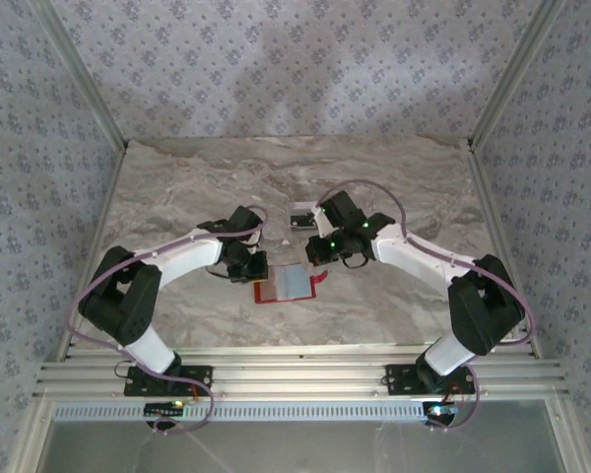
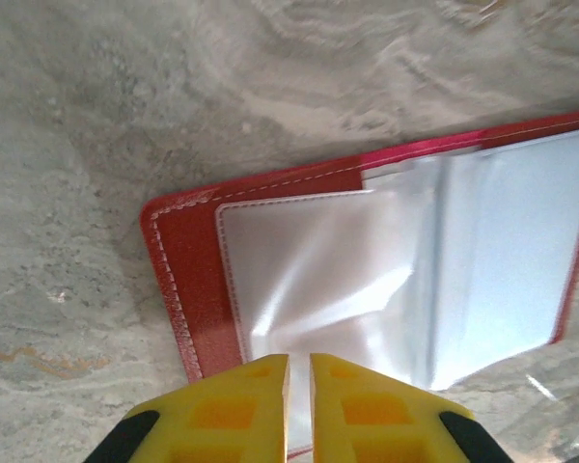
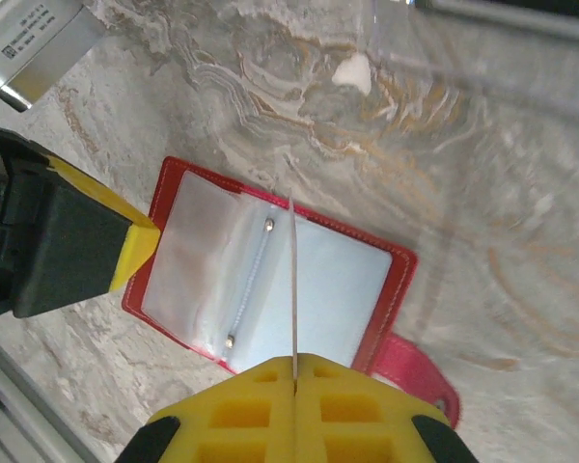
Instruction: Take the credit cards out of the card holder
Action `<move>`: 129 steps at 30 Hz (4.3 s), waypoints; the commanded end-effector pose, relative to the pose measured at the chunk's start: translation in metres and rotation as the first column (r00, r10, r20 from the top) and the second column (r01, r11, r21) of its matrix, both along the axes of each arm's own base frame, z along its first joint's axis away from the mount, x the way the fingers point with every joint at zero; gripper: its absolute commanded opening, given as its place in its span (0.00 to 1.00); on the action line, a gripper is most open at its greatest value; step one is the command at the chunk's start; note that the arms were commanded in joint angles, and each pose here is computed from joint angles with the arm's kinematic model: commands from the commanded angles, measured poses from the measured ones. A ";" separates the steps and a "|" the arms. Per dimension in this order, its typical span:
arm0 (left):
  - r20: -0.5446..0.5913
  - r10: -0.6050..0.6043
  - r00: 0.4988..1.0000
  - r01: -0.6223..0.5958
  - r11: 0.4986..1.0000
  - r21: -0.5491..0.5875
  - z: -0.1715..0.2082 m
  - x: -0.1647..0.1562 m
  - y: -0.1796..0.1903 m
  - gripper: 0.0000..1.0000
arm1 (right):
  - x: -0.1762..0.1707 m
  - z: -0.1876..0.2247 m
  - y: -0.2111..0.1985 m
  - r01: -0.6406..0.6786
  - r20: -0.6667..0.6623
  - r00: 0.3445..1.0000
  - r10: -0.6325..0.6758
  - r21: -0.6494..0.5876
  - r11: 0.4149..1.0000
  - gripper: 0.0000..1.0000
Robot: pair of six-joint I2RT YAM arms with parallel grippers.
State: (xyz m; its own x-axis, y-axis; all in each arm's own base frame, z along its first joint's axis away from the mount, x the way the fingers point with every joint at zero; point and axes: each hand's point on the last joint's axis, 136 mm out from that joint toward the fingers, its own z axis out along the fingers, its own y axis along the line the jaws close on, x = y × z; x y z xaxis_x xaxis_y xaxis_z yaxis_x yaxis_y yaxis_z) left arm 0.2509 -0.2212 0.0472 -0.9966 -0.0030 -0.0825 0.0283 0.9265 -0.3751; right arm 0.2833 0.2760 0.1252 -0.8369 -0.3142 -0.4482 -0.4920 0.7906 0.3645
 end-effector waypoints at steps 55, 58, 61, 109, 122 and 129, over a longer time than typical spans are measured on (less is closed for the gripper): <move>0.120 0.144 0.982 -0.145 0.989 0.006 0.030 -0.009 0.073 0.35 | 0.155 -0.033 0.002 -0.721 0.039 0.403 0.914 -0.602 0.343 0.07; 0.117 0.140 0.983 -0.141 0.990 0.002 0.030 -0.010 0.072 0.35 | 0.160 -0.032 0.003 -0.705 0.045 0.404 0.914 -0.620 0.343 0.19; 0.120 0.144 0.982 -0.145 0.989 0.003 0.030 -0.011 0.074 0.35 | 0.174 -0.022 0.002 -0.649 0.077 0.427 0.901 -0.668 0.364 0.26; 0.848 0.033 0.528 -0.496 0.823 0.278 0.059 0.131 0.237 0.99 | 0.098 -0.019 -0.300 0.683 0.691 0.549 -0.471 -0.046 0.729 1.00; 0.898 0.071 0.435 -0.433 0.891 0.139 0.043 0.146 0.239 1.00 | 0.105 -0.044 -0.287 0.633 0.713 0.526 -0.465 0.037 0.773 1.00; 0.891 0.069 0.448 -0.430 0.891 0.147 0.041 0.147 0.239 1.00 | 0.106 -0.044 -0.293 0.651 0.692 0.530 -0.490 0.039 0.758 1.00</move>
State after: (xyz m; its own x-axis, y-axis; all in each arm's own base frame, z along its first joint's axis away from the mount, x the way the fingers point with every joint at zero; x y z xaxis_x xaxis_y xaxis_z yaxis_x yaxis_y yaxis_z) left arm 0.3900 0.0211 0.0750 -0.4338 -0.0461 -0.8998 -0.1167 0.9932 0.0054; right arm 0.3826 -0.0138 0.0702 -0.4455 -0.0527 -0.8937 0.0350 0.9965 -0.0761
